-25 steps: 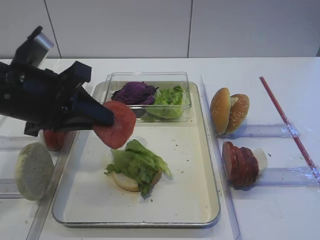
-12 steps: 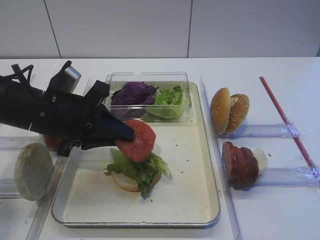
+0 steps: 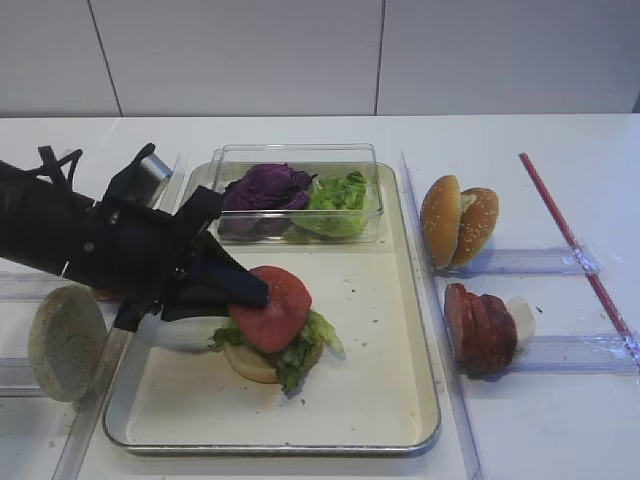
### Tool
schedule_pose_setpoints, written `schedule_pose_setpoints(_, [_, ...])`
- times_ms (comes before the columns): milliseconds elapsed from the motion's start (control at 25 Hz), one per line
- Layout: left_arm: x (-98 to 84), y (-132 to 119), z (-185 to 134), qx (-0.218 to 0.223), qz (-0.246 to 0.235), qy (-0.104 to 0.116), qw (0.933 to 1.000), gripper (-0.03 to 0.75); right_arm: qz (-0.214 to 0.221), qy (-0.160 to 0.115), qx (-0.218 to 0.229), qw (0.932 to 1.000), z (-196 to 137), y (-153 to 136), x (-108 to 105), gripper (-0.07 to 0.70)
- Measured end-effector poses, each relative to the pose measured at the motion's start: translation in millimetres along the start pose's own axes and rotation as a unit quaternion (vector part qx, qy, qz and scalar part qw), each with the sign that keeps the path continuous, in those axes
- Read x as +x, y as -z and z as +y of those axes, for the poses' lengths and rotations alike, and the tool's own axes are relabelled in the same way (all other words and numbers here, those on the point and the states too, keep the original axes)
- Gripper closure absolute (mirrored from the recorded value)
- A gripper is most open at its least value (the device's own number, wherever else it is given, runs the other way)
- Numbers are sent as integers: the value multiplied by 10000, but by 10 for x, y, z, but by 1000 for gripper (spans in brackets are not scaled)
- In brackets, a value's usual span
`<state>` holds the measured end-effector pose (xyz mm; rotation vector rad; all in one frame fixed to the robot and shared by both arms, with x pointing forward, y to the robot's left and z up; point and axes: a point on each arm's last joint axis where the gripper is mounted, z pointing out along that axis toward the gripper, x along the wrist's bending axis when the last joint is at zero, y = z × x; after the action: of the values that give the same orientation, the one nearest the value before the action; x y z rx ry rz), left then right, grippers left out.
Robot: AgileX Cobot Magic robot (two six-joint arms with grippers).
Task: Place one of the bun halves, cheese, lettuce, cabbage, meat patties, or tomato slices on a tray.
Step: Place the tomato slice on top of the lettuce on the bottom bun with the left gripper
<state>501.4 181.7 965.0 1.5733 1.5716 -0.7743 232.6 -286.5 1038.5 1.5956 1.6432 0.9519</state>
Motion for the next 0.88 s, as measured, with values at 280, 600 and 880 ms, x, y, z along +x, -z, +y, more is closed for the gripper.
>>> schedule_pose_setpoints(280, [46, -5, -11, 84, 206, -121, 9997, 614, 0, 0, 0, 10000, 0, 0, 0, 69])
schedule_pose_setpoints(600, [59, -4, 2, 9, 276, -127, 9995, 614, 0, 0, 0, 10000, 0, 0, 0, 69])
schedule_pose_setpoints(880, [59, -4, 2, 11, 276, -214, 9994, 614, 0, 0, 0, 10000, 0, 0, 0, 69])
